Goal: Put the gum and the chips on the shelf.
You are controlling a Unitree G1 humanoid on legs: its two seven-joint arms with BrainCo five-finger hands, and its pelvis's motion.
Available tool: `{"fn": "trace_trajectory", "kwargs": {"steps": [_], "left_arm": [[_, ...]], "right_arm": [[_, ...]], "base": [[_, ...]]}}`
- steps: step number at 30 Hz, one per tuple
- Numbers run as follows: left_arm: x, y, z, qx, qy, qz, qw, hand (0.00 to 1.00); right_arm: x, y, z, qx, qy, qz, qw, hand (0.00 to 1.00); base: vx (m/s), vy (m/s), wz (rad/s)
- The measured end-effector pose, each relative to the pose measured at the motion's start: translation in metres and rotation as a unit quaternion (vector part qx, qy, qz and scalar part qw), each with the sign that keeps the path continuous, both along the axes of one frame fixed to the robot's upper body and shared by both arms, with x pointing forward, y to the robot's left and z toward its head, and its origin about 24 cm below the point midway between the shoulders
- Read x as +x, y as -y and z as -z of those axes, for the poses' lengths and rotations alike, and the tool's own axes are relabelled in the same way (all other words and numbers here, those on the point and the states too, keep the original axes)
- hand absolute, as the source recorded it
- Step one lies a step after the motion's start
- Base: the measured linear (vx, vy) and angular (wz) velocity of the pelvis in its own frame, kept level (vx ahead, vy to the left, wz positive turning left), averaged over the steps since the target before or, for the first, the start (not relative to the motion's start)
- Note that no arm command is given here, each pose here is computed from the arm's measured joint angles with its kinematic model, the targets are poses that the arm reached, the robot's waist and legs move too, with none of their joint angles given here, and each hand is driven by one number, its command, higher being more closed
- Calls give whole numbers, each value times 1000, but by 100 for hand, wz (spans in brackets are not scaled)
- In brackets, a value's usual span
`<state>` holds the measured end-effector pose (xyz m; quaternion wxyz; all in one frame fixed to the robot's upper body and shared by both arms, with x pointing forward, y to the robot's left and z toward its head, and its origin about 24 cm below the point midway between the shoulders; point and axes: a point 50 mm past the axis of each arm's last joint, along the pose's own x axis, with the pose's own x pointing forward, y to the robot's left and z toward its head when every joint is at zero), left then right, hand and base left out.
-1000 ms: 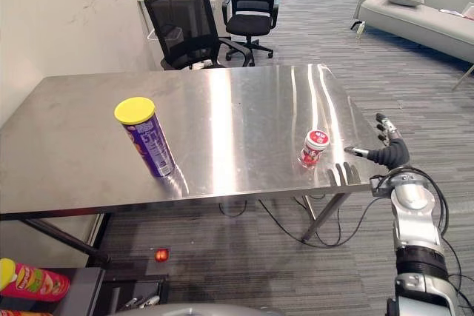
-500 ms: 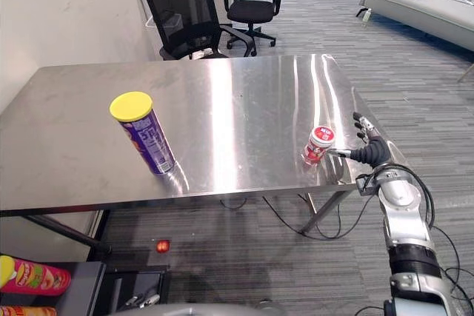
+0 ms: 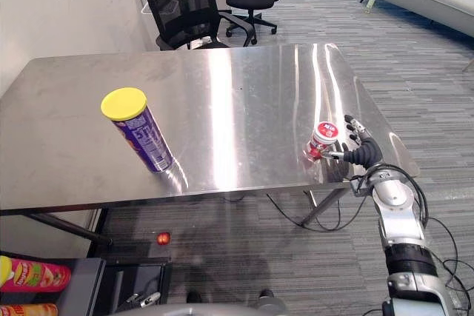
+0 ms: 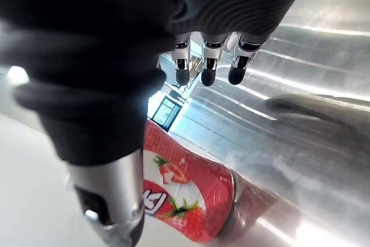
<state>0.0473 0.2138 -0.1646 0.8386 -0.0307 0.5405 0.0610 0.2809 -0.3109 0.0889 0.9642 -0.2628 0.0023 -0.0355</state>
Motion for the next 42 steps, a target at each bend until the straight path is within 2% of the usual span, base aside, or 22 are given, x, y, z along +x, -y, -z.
{"fn": "trace_trajectory", "kwargs": {"steps": [30,38,39,42], "left_arm": [[4,0,-1,6,7,11,1000,0],[5,-1,-2,8,9,11,1000,0],[5,-1,-2,9,9,11,1000,0],[5,-1,-2,10,9,10,1000,0]], "right_arm": [[18,-10,-23,-1,41,-16,999,0],[24,-21,-25,2,44,-33,998,0],[24,-21,-24,3,44,-33,998,100],[25,-22,-23,6,44,-34,998,100]], "base": [[-1,0,0],[-4,0,0],[0,0,0],[0,0,0]]}}
